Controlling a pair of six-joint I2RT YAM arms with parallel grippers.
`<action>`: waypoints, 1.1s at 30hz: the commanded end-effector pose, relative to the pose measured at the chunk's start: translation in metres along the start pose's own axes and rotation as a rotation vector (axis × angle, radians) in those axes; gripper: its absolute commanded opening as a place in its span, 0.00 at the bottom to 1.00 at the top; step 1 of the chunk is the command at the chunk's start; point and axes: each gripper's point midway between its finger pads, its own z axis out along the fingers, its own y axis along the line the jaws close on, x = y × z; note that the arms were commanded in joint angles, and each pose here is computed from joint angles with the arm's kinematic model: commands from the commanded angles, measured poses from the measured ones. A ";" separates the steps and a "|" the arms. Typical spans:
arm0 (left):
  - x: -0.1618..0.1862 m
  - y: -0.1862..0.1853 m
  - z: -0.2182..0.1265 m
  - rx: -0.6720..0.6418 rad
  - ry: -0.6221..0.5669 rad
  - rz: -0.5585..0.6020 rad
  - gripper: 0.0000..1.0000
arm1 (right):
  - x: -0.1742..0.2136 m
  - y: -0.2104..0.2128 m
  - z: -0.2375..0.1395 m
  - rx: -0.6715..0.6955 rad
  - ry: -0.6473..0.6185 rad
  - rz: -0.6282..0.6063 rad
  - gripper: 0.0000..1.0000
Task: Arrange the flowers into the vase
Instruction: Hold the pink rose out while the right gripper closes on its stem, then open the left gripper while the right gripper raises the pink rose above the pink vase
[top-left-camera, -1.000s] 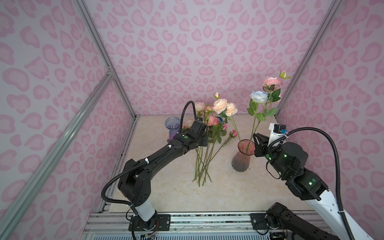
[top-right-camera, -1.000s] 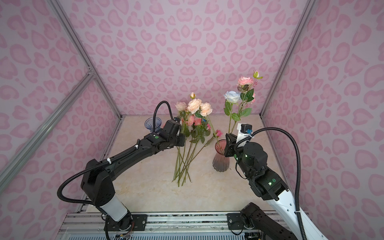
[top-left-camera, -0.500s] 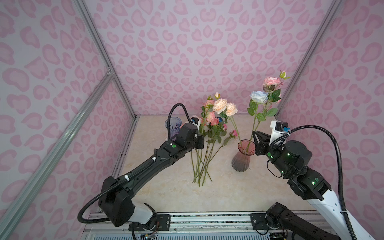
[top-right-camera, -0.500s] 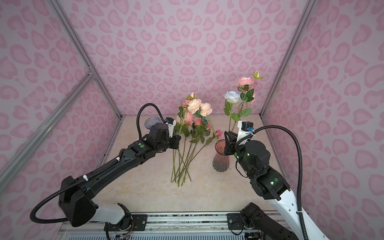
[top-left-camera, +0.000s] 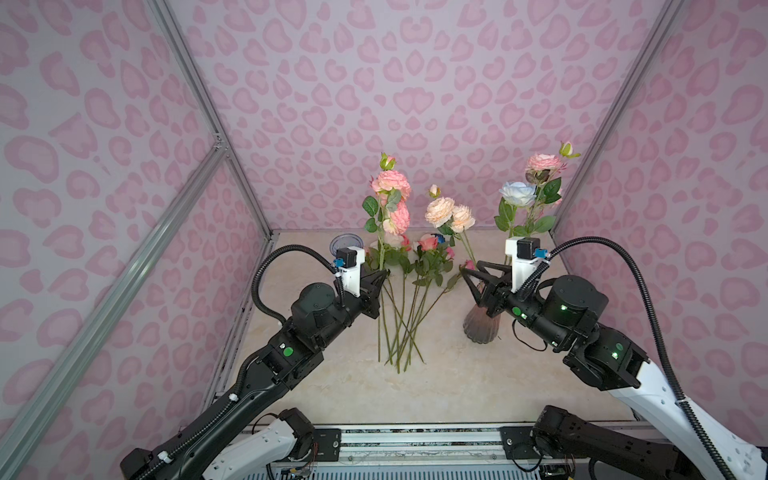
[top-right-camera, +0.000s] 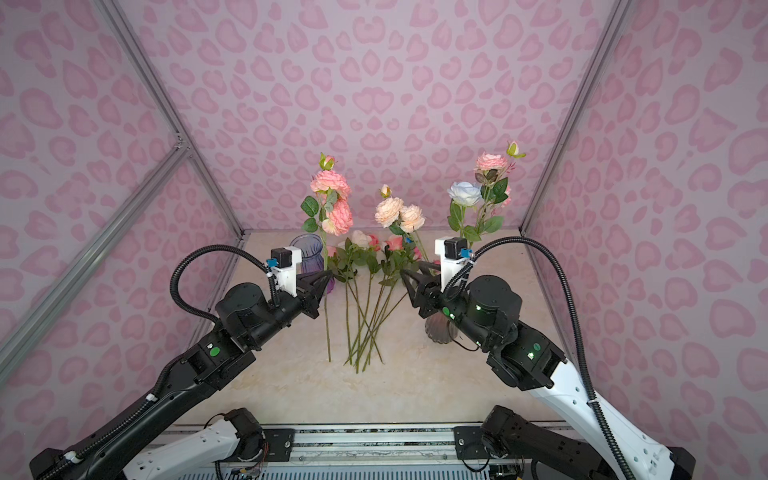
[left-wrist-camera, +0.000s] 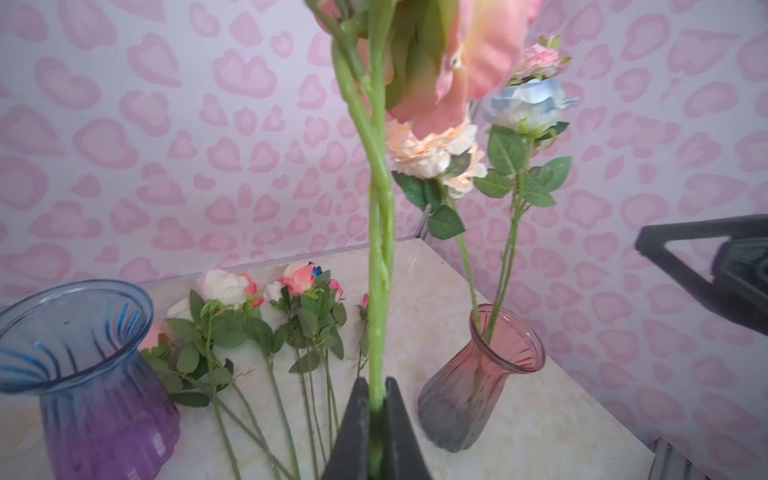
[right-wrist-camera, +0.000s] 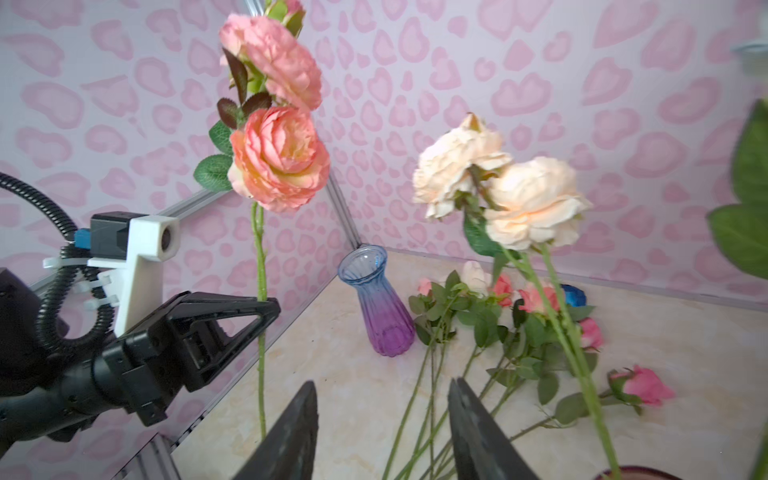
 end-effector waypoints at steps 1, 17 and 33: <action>-0.025 -0.033 -0.004 0.129 -0.080 0.070 0.03 | -0.013 0.038 0.013 -0.116 -0.042 0.012 0.54; -0.031 -0.078 0.005 0.262 -0.102 0.075 0.03 | -0.008 0.082 0.062 -0.230 -0.058 0.139 0.30; -0.022 -0.066 0.007 0.196 -0.071 0.081 0.49 | -0.019 0.080 0.056 -0.212 -0.078 0.121 0.04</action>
